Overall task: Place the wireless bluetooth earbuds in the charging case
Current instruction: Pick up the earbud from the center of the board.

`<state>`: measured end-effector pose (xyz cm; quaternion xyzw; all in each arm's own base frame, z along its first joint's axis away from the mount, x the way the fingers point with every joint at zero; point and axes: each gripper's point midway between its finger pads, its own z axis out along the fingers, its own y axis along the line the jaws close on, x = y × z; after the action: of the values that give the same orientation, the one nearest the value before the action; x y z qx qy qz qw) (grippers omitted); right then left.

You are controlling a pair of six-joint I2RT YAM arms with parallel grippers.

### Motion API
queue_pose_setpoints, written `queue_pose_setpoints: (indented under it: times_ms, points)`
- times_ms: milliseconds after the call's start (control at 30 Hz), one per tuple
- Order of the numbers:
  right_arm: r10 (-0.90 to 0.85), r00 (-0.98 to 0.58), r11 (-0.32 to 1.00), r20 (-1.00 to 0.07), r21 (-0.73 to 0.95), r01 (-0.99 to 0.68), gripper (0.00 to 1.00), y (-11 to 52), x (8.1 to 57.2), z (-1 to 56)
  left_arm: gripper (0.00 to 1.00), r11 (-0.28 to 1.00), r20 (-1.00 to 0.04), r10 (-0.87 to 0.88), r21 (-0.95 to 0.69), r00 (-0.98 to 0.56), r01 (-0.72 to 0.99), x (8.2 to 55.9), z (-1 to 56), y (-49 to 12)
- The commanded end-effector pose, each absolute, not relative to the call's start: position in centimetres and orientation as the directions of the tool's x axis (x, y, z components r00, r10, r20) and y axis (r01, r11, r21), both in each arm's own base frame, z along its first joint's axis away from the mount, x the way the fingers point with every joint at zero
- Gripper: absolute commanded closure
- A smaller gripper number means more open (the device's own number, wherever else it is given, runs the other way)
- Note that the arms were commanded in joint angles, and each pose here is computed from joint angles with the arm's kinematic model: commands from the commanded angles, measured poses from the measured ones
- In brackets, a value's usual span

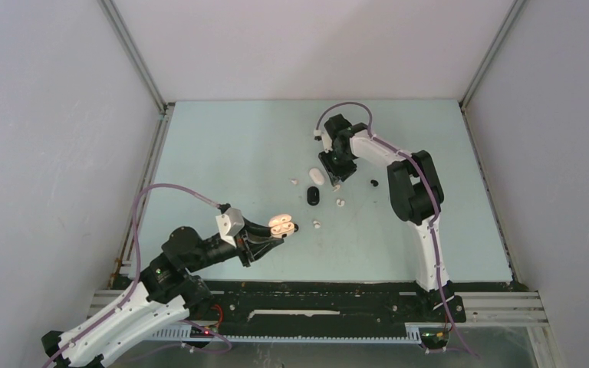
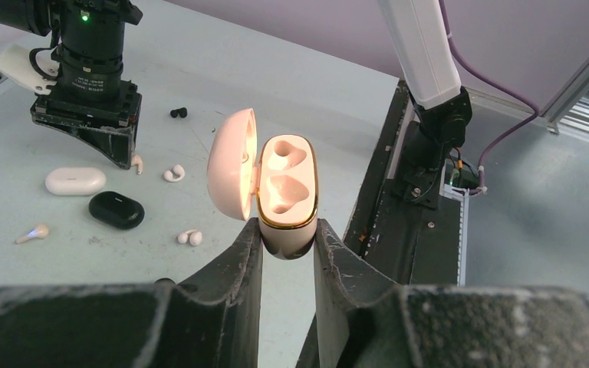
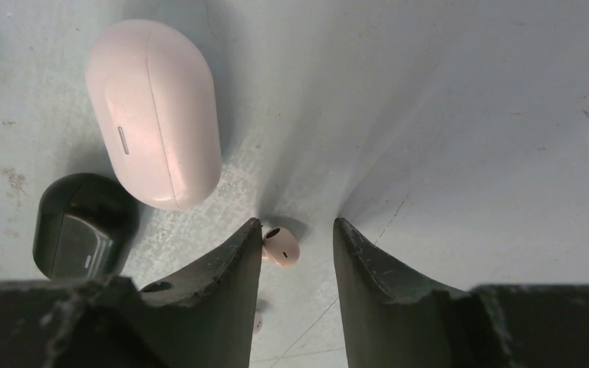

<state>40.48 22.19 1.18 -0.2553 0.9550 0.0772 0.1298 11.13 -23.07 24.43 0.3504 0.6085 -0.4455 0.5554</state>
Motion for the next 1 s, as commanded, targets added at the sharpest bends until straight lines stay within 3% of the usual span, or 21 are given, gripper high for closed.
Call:
queue_pose_setpoints:
  times_ms: [0,333,600,967]
  points:
    - [-0.466,-0.848,0.864,-0.253,0.078,-0.498,0.58,21.7,39.3,0.7,1.0,0.337,-0.988,-0.095,-0.147,-0.122,0.93,10.9,25.6,-23.3]
    - [-0.461,-0.854,0.866,-0.24,0.088,-0.492,0.59,20.9,38.3,0.6,0.99,0.335,-0.987,-0.089,-0.154,-0.132,0.93,11.0,25.5,-23.5]
    - [-0.465,-0.854,0.862,-0.233,0.1,-0.496,0.68,21.0,38.2,0.3,0.99,0.336,-0.987,-0.087,-0.159,-0.137,0.928,11.0,25.4,-23.5]
    - [-0.458,-0.855,0.876,-0.241,0.043,-0.481,0.64,20.2,37.6,0.9,0.99,0.333,-0.986,-0.085,-0.161,-0.14,0.929,11.0,25.3,-23.6]
